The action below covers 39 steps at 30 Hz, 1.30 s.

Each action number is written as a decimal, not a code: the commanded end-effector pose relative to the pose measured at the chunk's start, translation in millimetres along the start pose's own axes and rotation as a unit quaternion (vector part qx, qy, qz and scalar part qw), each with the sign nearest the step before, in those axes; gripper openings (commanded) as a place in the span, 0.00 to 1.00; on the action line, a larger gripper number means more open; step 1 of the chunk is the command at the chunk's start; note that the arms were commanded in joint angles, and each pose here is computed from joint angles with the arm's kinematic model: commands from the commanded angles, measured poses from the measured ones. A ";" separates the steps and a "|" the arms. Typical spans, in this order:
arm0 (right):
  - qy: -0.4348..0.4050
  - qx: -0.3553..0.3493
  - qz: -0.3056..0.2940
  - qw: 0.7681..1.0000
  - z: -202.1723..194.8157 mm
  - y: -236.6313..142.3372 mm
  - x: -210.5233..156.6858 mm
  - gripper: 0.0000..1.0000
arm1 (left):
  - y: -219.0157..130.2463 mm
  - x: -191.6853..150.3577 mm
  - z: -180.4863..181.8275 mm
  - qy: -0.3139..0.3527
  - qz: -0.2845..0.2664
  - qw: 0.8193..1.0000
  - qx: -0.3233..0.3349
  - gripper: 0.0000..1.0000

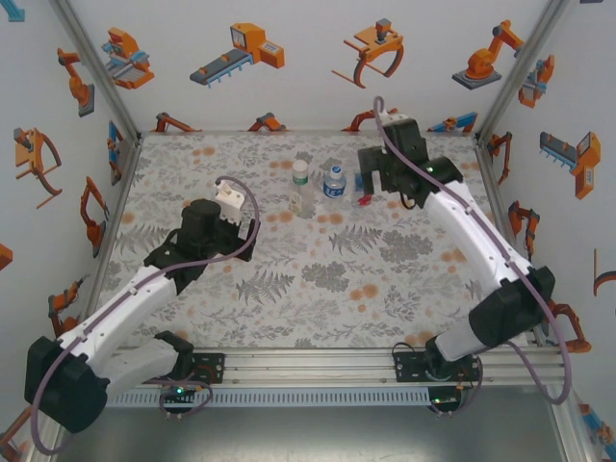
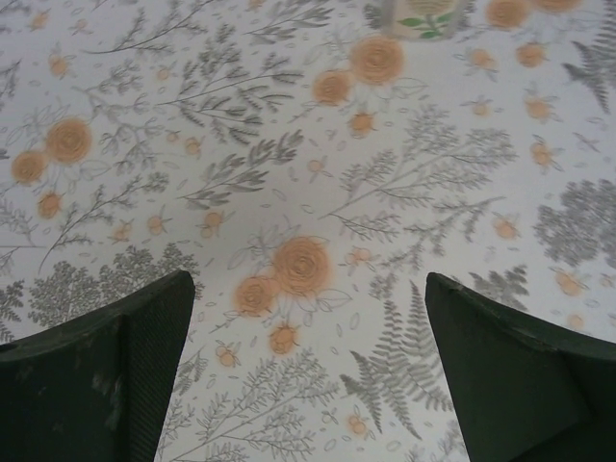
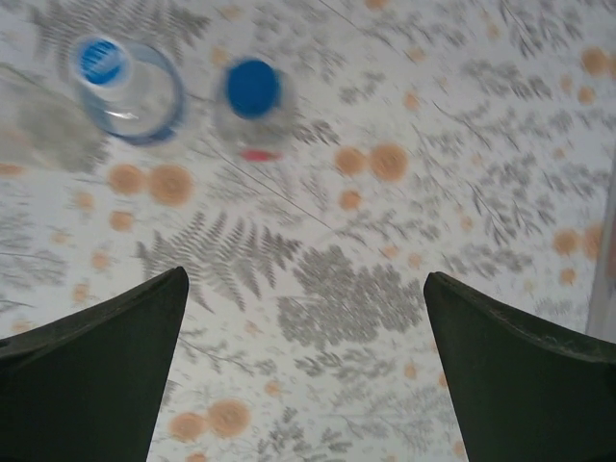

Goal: Screw on the bottle caps

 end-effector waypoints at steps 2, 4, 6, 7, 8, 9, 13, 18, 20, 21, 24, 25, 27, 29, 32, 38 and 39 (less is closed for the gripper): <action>0.036 -0.040 -0.031 0.998 -46.1 11.5 -21.7 0.99 | 14.3 -3.7 25.4 -0.021 -0.005 0.997 0.076 0.97; 0.051 -0.055 -0.027 0.997 -66.0 23.8 -41.3 0.99 | 19.6 -11.0 33.8 -0.015 0.000 0.995 0.102 0.97; 0.066 -0.068 -0.025 0.995 -83.2 37.1 -61.7 0.99 | 24.8 -20.9 41.8 -0.013 0.004 0.992 0.125 0.97; 0.074 -0.075 -0.028 0.994 -92.0 43.6 -70.9 0.99 | 27.9 -27.2 44.8 -0.012 0.006 0.991 0.133 0.97; 0.081 -0.079 -0.028 0.993 -99.4 51.4 -82.1 0.99 | 30.9 -34.3 48.8 -0.014 0.007 0.990 0.143 0.97; 0.086 -0.078 -0.030 0.993 -104.6 57.7 -89.6 0.99 | 33.4 -41.1 52.2 -0.017 0.008 0.988 0.153 0.97; 0.100 -0.063 -0.048 0.992 -122.9 87.4 -126.7 0.99 | 43.6 -71.8 64.0 -0.041 -0.007 0.983 0.180 0.97; 0.103 -0.053 -0.090 0.989 -136.1 107.1 -140.6 0.99 | 58.7 -96.3 78.4 -0.076 -0.023 0.979 0.189 0.97; 0.103 -0.045 -0.114 0.987 -138.1 109.2 -135.8 0.99 | 62.4 -93.5 82.3 -0.074 -0.029 0.981 0.177 0.97; 0.105 -0.038 -0.128 0.986 -139.6 110.2 -132.2 0.99 | 64.0 -93.1 84.7 -0.073 -0.044 0.981 0.176 0.97; 0.111 -0.036 -0.138 0.983 -146.0 117.6 -133.1 0.99 | 67.3 -99.8 95.5 -0.085 -0.055 0.977 0.188 0.97; 0.120 -0.032 -0.141 0.982 -149.3 120.6 -136.7 0.99 | 67.6 -107.0 99.7 -0.104 -0.055 0.975 0.189 0.97; 0.129 -0.023 -0.151 0.980 -152.6 117.7 -140.5 0.99 | 67.4 -117.1 102.6 -0.123 -0.078 0.972 0.187 0.97; 0.130 -0.018 -0.164 0.978 -153.3 117.2 -148.6 0.99 | 71.5 -125.8 102.2 -0.130 -0.090 0.970 0.183 0.97; 0.122 -0.006 -0.183 0.975 -151.0 114.7 -155.6 0.99 | 78.2 -122.4 102.5 -0.127 -0.070 0.978 0.152 0.97; 0.136 -0.027 -0.187 0.973 -156.2 114.5 -154.6 0.99 | 81.7 -122.4 107.1 -0.134 -0.063 0.976 0.157 0.97; 0.141 -0.034 -0.188 0.971 -158.0 114.8 -154.1 0.99 | 81.6 -122.5 107.3 -0.134 -0.062 0.976 0.157 0.97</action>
Point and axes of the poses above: each hand's point on the last joint's axis, 136 mm out from that joint toward the fingers, its own y axis out along the fingers, its own z axis along the line the jaws close on, x = y × z, the point moved 6 cm from there along -y, back along the fingers, and after that the axes turned 14 degrees about y, right-handed, at the moved point
